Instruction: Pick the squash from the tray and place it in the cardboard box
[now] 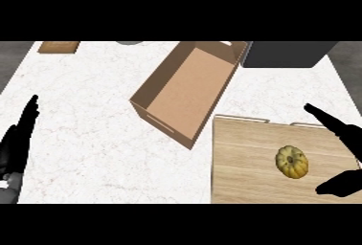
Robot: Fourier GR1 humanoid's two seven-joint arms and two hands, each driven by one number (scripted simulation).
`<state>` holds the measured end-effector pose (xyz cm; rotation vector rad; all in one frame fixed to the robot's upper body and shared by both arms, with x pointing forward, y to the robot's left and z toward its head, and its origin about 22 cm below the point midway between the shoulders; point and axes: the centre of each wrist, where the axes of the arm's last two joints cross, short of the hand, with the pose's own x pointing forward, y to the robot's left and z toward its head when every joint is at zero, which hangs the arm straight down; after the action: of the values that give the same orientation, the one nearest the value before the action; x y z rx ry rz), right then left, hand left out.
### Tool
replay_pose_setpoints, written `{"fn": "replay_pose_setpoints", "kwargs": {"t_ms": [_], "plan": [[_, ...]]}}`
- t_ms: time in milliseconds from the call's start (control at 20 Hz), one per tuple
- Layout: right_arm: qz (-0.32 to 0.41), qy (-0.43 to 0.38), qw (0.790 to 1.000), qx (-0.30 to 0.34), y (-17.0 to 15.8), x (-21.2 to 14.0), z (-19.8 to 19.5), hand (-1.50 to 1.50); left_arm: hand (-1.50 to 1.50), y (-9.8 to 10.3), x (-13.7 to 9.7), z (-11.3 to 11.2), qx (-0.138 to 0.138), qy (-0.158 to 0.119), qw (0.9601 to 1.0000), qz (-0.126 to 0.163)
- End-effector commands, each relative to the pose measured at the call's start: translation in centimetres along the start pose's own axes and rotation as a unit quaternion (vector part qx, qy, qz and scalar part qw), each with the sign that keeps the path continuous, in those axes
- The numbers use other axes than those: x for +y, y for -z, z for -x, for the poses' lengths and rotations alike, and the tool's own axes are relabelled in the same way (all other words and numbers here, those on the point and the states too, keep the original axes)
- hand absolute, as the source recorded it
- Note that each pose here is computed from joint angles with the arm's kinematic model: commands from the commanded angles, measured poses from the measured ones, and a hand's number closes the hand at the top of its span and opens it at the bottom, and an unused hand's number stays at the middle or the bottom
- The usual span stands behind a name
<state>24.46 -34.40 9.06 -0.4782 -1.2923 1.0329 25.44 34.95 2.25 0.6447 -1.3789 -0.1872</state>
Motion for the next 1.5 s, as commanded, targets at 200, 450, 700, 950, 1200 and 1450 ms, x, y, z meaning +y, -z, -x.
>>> {"fn": "replay_pose_setpoints", "kwargs": {"t_ms": [200, 450, 700, 950, 1200, 1450], "plan": [[-0.036, -0.063, 0.995, -0.074, -2.2, -4.6, 2.5, -1.5, 0.0, 2.0, 0.2, 0.1, 0.007, 0.008, 0.9999, 0.009], [-0.11, -0.237, 0.965, -0.005, -1.4, -5.9, -0.1, -1.5, 0.0, 1.0, -0.1, 0.0, -0.002, 0.018, 0.9998, 0.008], [-0.181, -0.29, 0.938, 0.05, 1.4, -4.9, -3.5, -1.5, 0.0, 0.6, -1.0, -0.4, -0.019, 0.01, 0.9997, 0.015], [-0.261, -0.345, 0.894, 0.117, 3.7, -4.3, -5.5, -1.5, 0.0, 1.4, -1.8, 0.5, -0.015, 0.01, 0.9997, 0.018], [-0.304, -0.34, 0.882, 0.118, 6.9, 0.0, -7.4, -1.5, 0.0, 1.6, 0.9, 1.3, -0.008, 0.008, 0.9999, 0.01], [-0.314, -0.374, 0.859, 0.155, 8.3, 1.5, -6.9, -1.5, 0.0, 1.9, -1.6, -0.4, -0.007, 0.008, 0.9999, 0.002]]}}
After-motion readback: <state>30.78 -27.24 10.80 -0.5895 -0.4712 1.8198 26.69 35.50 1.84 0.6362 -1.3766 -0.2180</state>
